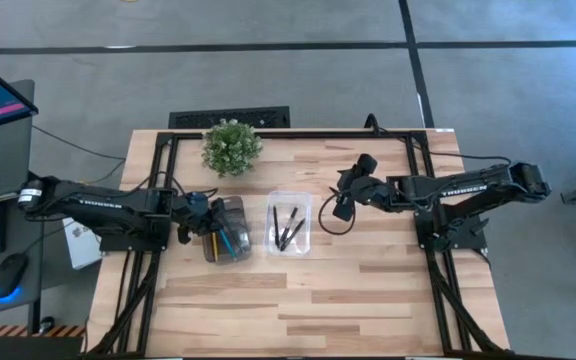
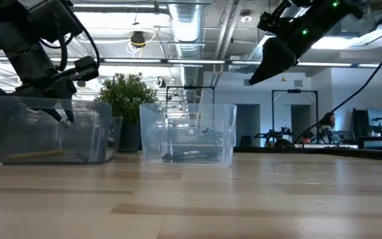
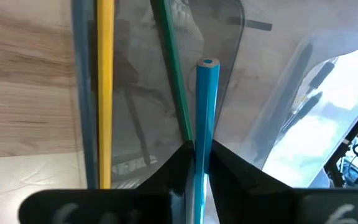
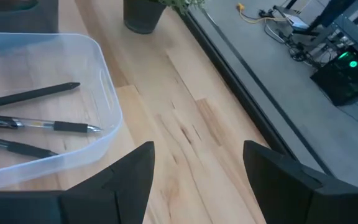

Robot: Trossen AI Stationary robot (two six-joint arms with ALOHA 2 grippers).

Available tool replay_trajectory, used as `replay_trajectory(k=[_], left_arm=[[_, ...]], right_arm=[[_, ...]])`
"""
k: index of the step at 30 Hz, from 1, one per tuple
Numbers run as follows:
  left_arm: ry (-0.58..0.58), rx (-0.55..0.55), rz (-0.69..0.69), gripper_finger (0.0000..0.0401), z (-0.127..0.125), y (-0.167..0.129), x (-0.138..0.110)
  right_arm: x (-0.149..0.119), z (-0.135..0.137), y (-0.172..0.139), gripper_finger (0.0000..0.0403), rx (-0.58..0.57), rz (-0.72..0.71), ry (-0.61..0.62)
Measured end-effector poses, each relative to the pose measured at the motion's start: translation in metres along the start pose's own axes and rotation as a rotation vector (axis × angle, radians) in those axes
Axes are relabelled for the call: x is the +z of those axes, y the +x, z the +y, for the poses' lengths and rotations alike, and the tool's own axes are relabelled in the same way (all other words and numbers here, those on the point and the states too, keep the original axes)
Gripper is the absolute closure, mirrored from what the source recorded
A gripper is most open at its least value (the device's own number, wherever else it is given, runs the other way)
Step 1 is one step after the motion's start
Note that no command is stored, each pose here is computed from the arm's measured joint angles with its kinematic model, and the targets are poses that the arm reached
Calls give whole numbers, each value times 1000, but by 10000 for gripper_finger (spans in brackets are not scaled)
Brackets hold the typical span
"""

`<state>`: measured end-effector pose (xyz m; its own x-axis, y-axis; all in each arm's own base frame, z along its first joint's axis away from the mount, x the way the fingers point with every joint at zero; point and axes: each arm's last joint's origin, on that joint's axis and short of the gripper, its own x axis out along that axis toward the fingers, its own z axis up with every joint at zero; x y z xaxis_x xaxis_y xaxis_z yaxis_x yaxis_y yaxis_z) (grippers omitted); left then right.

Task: Sort pens & pencils
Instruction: Put the blue pencil into the black bin, then return to Home Position

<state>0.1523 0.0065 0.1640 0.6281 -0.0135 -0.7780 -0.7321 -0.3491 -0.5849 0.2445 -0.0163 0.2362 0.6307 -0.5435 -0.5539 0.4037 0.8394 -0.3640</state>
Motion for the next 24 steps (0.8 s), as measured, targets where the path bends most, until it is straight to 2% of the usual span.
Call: replay_trajectory(k=[14, 24], left_arm=[[47, -3, -35, 363, 0, 0, 1], [70, 0, -58, 324, 1, 0, 2]], right_arm=[[-2, 0, 0, 135, 1, 17, -10], [-2, 0, 0, 135, 1, 19, -11]])
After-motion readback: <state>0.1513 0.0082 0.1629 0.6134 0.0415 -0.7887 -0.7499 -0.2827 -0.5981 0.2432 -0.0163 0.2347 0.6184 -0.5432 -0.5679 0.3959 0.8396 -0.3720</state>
